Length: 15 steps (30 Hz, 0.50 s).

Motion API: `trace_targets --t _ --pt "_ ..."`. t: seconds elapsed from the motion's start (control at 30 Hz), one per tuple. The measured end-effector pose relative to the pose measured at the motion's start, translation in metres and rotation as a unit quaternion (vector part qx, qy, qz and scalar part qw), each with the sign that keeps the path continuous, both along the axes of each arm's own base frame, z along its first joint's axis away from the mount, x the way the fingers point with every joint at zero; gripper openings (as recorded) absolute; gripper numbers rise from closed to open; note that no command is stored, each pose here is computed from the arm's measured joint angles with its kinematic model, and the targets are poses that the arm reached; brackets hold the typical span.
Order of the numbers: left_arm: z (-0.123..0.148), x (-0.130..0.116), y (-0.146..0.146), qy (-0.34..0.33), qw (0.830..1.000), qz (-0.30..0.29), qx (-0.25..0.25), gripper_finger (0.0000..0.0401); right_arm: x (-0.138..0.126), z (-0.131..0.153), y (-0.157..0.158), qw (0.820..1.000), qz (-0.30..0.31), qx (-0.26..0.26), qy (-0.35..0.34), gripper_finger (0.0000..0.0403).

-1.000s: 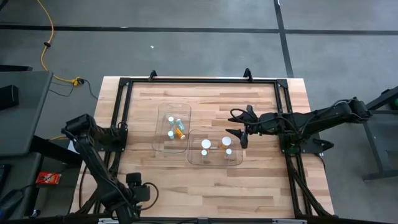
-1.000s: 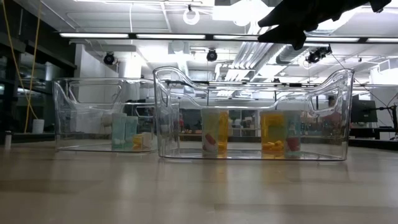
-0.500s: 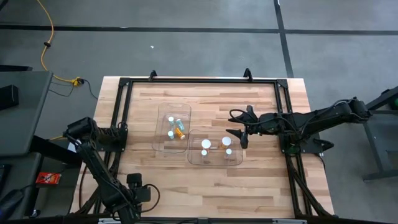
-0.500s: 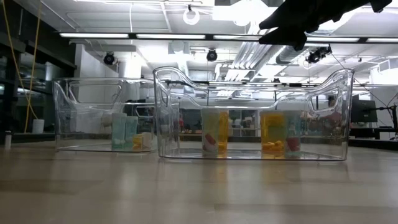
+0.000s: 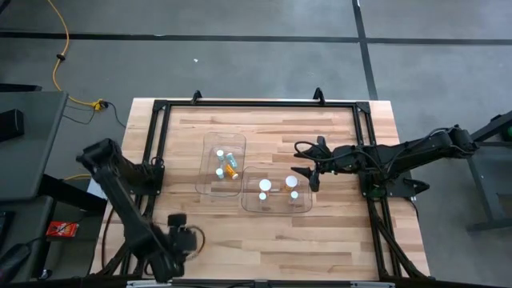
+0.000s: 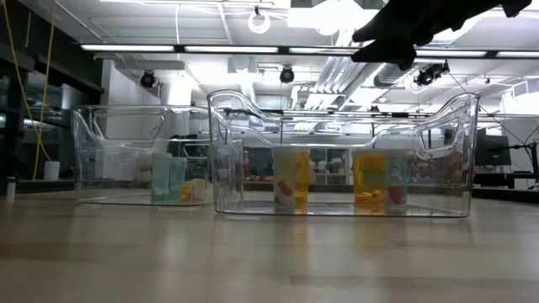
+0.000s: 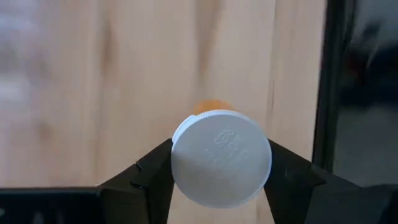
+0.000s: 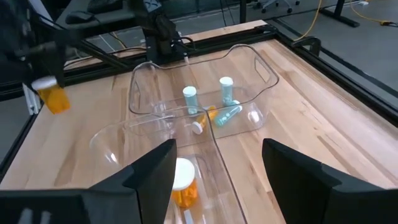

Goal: Pick and place medicine bottles into bin by pill shape (circle, oval)
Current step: Put the orange capsule bottle into the right transparent bin

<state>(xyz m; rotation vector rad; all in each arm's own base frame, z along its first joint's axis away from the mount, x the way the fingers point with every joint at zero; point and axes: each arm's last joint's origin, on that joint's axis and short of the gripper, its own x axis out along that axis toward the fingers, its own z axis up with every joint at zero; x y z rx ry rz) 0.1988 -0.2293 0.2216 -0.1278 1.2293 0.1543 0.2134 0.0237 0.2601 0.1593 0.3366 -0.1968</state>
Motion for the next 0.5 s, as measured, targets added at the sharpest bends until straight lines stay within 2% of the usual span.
trace_targets --t 0.1,0.17,0.27,0.37,0.43,0.5 --pt "0.032 0.008 0.027 -0.095 0.995 0.021 0.025 0.0189 0.000 0.001 0.001 1.000 0.010 0.006 -0.004 0.0232" --pt "0.055 0.012 0.050 -0.162 0.985 0.049 0.045 0.0195 0.001 0.002 0.001 1.000 0.019 0.016 -0.014 0.0232" --pt "0.088 0.015 0.087 -0.247 0.962 0.090 0.066 0.0198 0.002 0.005 0.003 0.999 0.036 0.031 -0.026 0.0232" --pt "0.116 0.016 0.119 -0.320 0.935 0.108 0.105 0.0200 0.003 0.008 0.004 0.996 0.052 0.049 -0.046 0.0232" --pt "0.128 0.015 0.137 -0.368 0.914 0.112 0.132 0.0201 0.004 0.012 0.004 0.995 0.052 0.058 -0.067 0.0232" --pt "0.132 0.014 0.155 -0.415 0.894 0.108 0.134 0.0201 0.005 0.017 0.004 0.992 0.052 0.064 -0.094 0.0232"
